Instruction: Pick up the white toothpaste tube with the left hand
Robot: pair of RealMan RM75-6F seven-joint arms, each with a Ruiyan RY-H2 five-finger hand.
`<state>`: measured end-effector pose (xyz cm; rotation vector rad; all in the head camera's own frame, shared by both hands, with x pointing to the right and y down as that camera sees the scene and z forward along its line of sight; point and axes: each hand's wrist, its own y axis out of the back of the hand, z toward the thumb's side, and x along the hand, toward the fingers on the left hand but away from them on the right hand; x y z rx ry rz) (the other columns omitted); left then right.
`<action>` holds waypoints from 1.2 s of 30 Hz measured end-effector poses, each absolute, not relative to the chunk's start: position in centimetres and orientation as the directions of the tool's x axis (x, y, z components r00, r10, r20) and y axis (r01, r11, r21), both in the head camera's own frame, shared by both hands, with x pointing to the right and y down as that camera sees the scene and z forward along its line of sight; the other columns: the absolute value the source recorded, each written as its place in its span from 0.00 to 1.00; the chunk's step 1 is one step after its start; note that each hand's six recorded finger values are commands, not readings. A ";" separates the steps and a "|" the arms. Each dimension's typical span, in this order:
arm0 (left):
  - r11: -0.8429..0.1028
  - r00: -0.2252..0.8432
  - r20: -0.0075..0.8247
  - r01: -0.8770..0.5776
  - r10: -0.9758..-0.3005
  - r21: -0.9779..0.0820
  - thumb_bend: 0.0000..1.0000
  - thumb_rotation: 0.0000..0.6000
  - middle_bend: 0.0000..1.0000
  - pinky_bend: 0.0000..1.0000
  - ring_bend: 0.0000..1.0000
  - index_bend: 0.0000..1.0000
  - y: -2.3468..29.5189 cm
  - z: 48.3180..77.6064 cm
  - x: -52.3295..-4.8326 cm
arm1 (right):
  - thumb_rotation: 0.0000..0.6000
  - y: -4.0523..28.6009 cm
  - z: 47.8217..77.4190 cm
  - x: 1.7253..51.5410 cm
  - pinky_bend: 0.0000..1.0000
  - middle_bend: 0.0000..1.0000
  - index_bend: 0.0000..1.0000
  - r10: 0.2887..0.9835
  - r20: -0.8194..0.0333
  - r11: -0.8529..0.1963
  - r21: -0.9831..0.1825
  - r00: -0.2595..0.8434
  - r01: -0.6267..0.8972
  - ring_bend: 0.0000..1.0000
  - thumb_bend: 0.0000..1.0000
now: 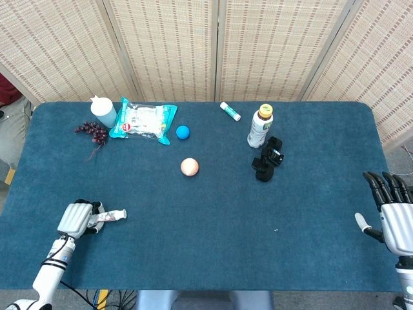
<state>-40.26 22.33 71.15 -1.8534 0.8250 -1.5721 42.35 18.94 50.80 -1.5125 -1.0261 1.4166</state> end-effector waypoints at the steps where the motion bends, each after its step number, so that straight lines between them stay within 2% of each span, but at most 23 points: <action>1: -0.645 0.128 0.633 -0.095 -0.763 -0.758 0.39 1.00 0.65 0.30 0.47 0.58 22.2 71.0 -40.2 | 1.00 18.9 50.8 42.2 0.08 0.13 0.09 0.938 -0.344 -0.346 -0.938 0.046 0.035 0.04 0.21; 7: -0.633 0.190 0.608 -0.114 -0.771 -0.766 0.41 1.00 0.66 0.33 0.48 0.58 20.5 69.5 -40.3 | 1.00 18.3 50.9 40.9 0.08 0.13 0.09 0.928 -0.359 -0.364 -0.931 0.102 0.034 0.04 0.21; 11: -0.640 0.245 0.600 -0.137 -0.761 -0.756 0.43 1.00 0.66 0.35 0.48 0.59 19.0 67.8 -39.8 | 1.00 17.5 51.1 39.0 0.08 0.19 0.09 0.912 -0.368 -0.379 -0.925 0.180 0.030 0.04 0.21; 16: -0.668 0.323 0.598 -0.182 -0.734 -0.721 0.44 1.00 0.66 0.35 0.48 0.59 16.8 65.5 -38.2 | 1.00 16.6 51.6 35.9 0.08 0.20 0.11 0.875 -0.385 -0.410 -0.911 0.294 0.029 0.04 0.22; 26: -0.722 0.443 0.586 -0.254 -0.678 -0.644 0.45 1.00 0.66 0.35 0.49 0.59 13.3 62.9 -34.0 | 1.00 14.9 52.4 25.9 0.08 0.23 0.19 0.719 -0.363 -0.489 -0.870 0.592 0.060 0.04 0.27; 32: -0.737 0.492 0.572 -0.254 -0.656 -0.626 0.45 1.00 0.67 0.35 0.49 0.59 12.4 61.9 -31.8 | 1.00 14.3 52.8 20.0 0.08 0.23 0.20 0.630 -0.316 -0.524 -0.847 0.709 0.088 0.04 0.29; 36: -0.746 0.498 0.581 -0.238 -0.644 -0.622 0.45 1.00 0.67 0.35 0.49 0.60 12.1 61.8 -30.8 | 1.00 14.1 53.3 17.3 0.08 0.22 0.20 0.599 -0.296 -0.533 -0.840 0.744 0.096 0.04 0.29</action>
